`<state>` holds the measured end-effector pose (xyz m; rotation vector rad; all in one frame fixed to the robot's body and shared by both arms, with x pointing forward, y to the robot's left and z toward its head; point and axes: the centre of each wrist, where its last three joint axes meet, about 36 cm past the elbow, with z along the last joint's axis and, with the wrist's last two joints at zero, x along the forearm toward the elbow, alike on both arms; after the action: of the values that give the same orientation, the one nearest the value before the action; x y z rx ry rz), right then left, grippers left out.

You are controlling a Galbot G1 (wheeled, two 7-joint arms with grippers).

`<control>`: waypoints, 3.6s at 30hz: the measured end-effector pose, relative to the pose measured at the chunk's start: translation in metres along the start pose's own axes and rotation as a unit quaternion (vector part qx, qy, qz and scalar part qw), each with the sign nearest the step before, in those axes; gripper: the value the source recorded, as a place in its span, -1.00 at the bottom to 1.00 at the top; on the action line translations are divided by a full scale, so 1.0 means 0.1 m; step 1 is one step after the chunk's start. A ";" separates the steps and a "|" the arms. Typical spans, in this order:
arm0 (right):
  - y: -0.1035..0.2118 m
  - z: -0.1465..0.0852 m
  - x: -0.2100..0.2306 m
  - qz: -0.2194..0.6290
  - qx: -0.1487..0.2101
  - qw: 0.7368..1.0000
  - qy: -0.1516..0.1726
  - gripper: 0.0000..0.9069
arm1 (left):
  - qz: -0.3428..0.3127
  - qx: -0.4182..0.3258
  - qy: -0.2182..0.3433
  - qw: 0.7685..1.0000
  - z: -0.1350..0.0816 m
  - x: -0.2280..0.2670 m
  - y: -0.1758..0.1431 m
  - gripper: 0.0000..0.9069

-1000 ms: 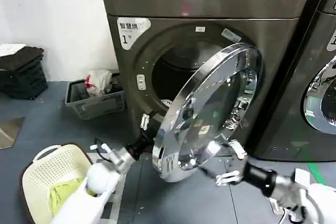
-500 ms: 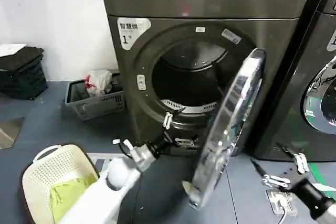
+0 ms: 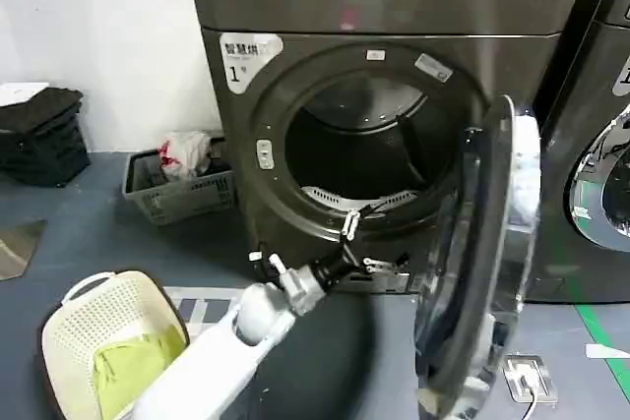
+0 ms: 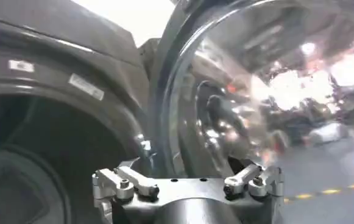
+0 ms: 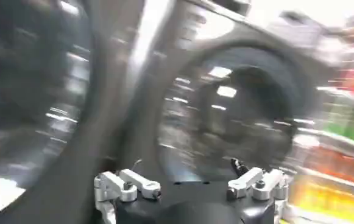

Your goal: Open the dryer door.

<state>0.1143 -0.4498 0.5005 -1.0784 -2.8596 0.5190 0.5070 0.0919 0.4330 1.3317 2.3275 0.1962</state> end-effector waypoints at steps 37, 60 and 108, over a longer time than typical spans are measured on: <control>-1.87 0.50 0.81 0.480 0.191 0.844 0.143 1.00 | 0.081 0.003 0.001 0.997 0.27 -1.39 -0.69 1.00; -2.08 0.46 0.96 0.498 0.196 0.833 0.143 1.00 | 0.110 -0.022 0.050 0.992 0.58 -1.58 -0.81 1.00; -1.86 0.27 0.78 0.465 0.197 0.856 0.107 1.00 | 0.222 -0.083 0.016 0.971 -0.04 -2.22 -0.04 1.00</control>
<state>-0.0670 -0.5382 0.5287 -2.1800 -1.7456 0.8775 0.5983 -0.0974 0.5035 1.7509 1.9553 0.5427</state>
